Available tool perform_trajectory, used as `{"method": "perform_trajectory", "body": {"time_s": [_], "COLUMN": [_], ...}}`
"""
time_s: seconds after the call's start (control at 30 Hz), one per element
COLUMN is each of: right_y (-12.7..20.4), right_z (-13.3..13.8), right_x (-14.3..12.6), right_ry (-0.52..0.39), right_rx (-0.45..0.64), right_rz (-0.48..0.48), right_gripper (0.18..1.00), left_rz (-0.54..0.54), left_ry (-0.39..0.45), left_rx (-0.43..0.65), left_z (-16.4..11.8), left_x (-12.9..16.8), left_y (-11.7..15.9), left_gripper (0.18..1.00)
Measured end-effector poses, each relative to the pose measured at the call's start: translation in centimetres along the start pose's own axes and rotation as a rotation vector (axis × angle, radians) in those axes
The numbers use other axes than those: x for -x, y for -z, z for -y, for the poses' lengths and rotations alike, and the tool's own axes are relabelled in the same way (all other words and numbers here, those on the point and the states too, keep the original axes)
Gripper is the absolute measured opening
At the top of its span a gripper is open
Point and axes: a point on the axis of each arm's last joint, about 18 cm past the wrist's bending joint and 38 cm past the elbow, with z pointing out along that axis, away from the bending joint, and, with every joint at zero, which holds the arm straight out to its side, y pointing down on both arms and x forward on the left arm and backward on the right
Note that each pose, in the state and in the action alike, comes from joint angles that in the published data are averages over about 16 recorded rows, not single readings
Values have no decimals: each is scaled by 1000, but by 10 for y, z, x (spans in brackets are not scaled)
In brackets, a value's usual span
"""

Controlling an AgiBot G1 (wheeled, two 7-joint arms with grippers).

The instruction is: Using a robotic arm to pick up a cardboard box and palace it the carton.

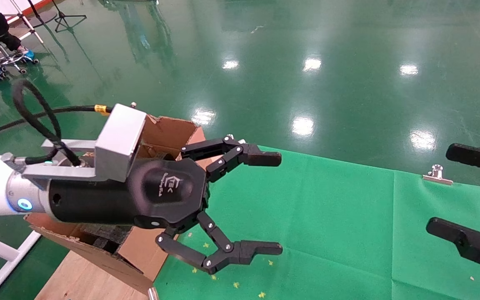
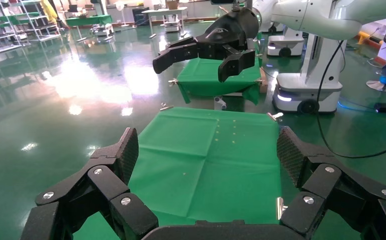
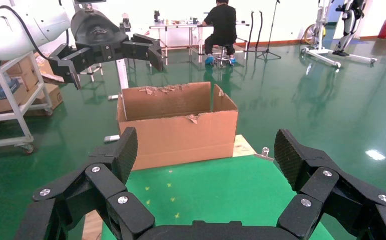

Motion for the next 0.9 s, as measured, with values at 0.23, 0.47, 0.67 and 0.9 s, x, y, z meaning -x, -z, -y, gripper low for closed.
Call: {"method": "perform_trajectory", "body": {"time_s": [0.23,0.47,0.67,0.9], "right_y": [0,0,0,0], "right_z": [0,0,0,0], "right_x": [0,0,0,0], "right_ry": [0,0,0,0], "right_rx": [0,0,0,0], "right_rz": [0,0,0,0], "right_gripper": [1001,1001,1001,1001], "left_rz": [6,9,11,12], "left_ry": [3,4,5,5], "left_rx": [6,9,11,12], "left_z": [-1,-2,-2,-2], "left_x": [2,3,4,4], "left_y": [0,0,1,1], "left_gripper": [1001,1001,1001,1001]}}
